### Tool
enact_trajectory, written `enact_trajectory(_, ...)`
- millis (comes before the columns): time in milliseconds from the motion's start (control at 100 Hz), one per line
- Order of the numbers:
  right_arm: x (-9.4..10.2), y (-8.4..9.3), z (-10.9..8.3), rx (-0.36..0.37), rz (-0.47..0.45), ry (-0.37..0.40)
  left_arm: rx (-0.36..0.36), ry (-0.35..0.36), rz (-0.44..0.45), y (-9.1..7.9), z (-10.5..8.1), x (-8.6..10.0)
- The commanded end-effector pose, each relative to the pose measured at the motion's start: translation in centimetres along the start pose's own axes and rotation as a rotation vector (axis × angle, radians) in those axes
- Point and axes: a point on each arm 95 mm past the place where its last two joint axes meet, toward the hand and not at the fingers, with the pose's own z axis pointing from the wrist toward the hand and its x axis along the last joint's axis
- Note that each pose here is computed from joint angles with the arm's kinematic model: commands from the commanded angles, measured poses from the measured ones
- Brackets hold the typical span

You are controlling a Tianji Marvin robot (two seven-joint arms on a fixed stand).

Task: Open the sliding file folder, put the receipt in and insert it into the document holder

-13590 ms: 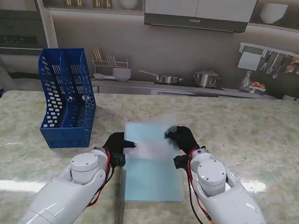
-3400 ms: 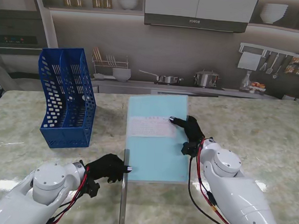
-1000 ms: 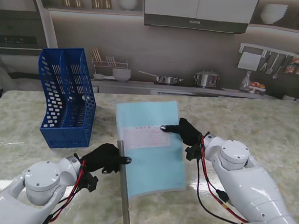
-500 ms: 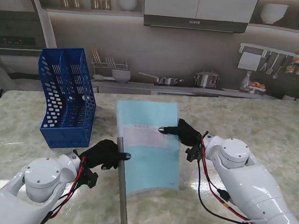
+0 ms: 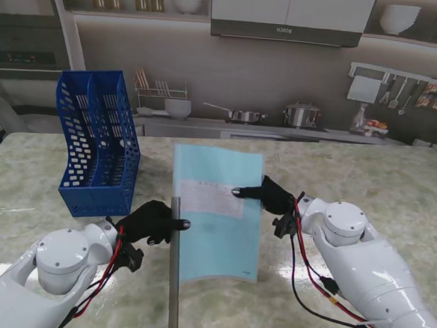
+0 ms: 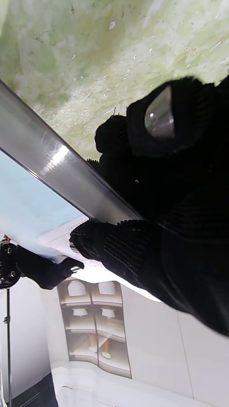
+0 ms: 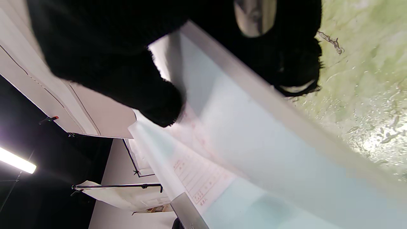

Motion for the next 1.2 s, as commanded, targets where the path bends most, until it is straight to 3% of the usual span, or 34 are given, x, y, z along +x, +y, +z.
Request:
enact_trajectory(0, -0.7, -0.8, 0.1, 0.030, 0.004, -0.017, 0.003, 0.027, 0.002, 0.0, 0.1, 1.1)
enact_trajectory(500, -0.4, -0.9, -0.5, 0.005, 0.003, -0.045, 0.035, 0.039, 0.021, -0.6, -0.2, 1.6)
enact_trajectory(1190, -0.4, -1.3, -0.6, 0.074, -0.031, -0.068, 0.025, 0.052, 0.059, -1.0, -0.2, 2.3)
